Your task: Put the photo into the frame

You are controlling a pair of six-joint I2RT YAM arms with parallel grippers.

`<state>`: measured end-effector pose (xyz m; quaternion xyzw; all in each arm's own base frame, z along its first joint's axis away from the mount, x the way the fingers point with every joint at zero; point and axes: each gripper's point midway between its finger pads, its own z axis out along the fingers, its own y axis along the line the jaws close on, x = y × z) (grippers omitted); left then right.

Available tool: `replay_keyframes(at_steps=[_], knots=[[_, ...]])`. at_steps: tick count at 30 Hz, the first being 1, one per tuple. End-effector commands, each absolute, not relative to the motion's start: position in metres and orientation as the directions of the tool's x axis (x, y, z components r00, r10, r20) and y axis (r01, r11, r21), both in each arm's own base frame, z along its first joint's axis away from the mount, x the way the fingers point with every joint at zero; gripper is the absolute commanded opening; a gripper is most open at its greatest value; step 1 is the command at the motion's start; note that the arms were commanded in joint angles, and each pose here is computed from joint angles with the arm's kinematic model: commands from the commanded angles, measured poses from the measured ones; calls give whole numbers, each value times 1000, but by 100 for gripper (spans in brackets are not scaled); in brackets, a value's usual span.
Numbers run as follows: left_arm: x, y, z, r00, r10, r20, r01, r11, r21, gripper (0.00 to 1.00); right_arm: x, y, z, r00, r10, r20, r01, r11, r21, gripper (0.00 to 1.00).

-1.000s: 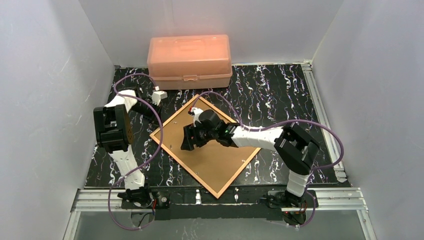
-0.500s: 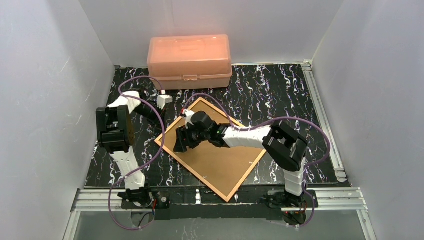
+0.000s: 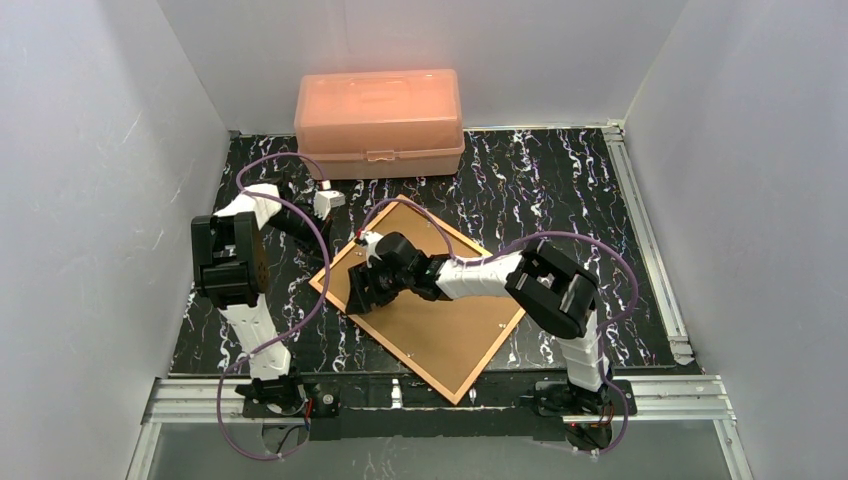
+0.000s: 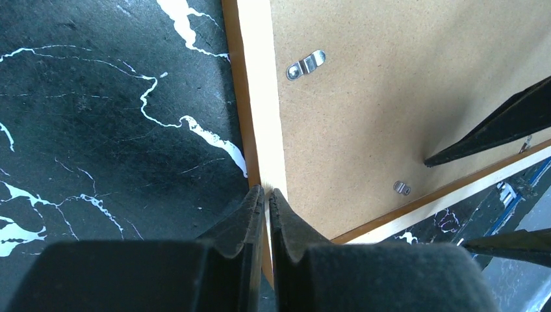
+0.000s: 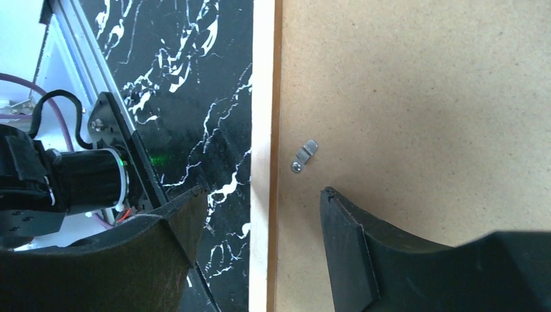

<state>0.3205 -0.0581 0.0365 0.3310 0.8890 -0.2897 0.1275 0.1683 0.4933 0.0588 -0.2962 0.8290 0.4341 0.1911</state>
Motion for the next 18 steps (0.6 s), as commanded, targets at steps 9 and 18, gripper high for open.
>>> replay_keyframes(at_steps=[9, 18], knots=[[302, -59, 39, -751, 533, -390, 660, 610, -439, 4, 167, 520, 80, -746, -281, -604, -665, 365, 652, 72], [303, -59, 40, -751, 530, -394, 661, 610, -438, 4, 164, 519, 73, -761, -284, -584, -649, 360, 670, 70]])
